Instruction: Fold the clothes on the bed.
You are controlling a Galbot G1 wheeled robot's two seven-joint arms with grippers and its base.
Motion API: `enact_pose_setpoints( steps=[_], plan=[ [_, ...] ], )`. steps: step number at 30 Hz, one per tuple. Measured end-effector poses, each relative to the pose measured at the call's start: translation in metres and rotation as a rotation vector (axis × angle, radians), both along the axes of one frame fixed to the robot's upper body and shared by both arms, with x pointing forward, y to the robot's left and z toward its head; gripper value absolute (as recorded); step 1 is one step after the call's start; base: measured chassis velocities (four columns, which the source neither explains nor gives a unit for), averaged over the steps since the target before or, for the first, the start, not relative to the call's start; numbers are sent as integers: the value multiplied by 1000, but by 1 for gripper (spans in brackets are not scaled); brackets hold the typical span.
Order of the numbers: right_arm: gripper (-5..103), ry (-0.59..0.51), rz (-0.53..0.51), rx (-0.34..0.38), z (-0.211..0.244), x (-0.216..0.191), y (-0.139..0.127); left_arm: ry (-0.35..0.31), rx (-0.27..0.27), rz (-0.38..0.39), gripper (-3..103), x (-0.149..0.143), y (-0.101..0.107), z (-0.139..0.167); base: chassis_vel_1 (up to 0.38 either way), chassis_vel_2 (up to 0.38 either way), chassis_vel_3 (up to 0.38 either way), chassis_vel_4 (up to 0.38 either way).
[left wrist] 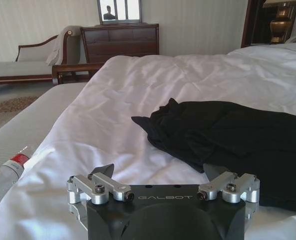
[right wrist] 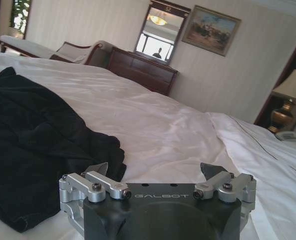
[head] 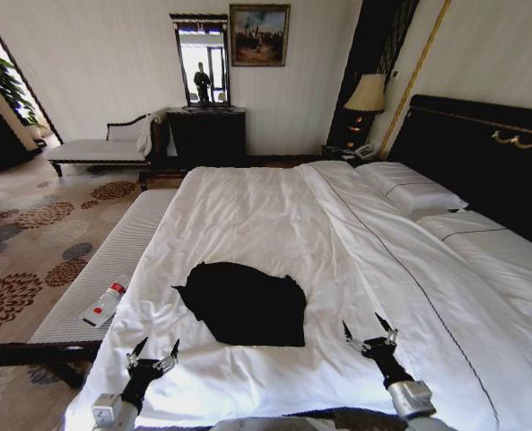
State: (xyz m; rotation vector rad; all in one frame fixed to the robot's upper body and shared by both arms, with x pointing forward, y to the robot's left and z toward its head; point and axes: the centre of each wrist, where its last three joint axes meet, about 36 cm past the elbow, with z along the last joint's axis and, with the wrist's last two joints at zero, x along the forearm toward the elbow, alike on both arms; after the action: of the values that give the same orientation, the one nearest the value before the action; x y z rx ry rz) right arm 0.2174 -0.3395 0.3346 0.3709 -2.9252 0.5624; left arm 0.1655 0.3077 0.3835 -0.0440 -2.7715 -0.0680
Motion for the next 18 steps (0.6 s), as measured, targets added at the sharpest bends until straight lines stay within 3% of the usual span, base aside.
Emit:
enact_pose_setpoints(
  steps=[7,14,18],
  plan=[
    [100,-28,201,-105,-7,68,-16,-20,32,-3,100,2,-8,7,0,0,0,0],
    [100,-20,317,-153,-23,89,-5,-13,39,-6,100,2,-14,7,0,0,0,0],
    [100,-20,398,-227,-40,99,7,-11,36,4,100,2,-18,6,0,0,0,0]
  ],
)
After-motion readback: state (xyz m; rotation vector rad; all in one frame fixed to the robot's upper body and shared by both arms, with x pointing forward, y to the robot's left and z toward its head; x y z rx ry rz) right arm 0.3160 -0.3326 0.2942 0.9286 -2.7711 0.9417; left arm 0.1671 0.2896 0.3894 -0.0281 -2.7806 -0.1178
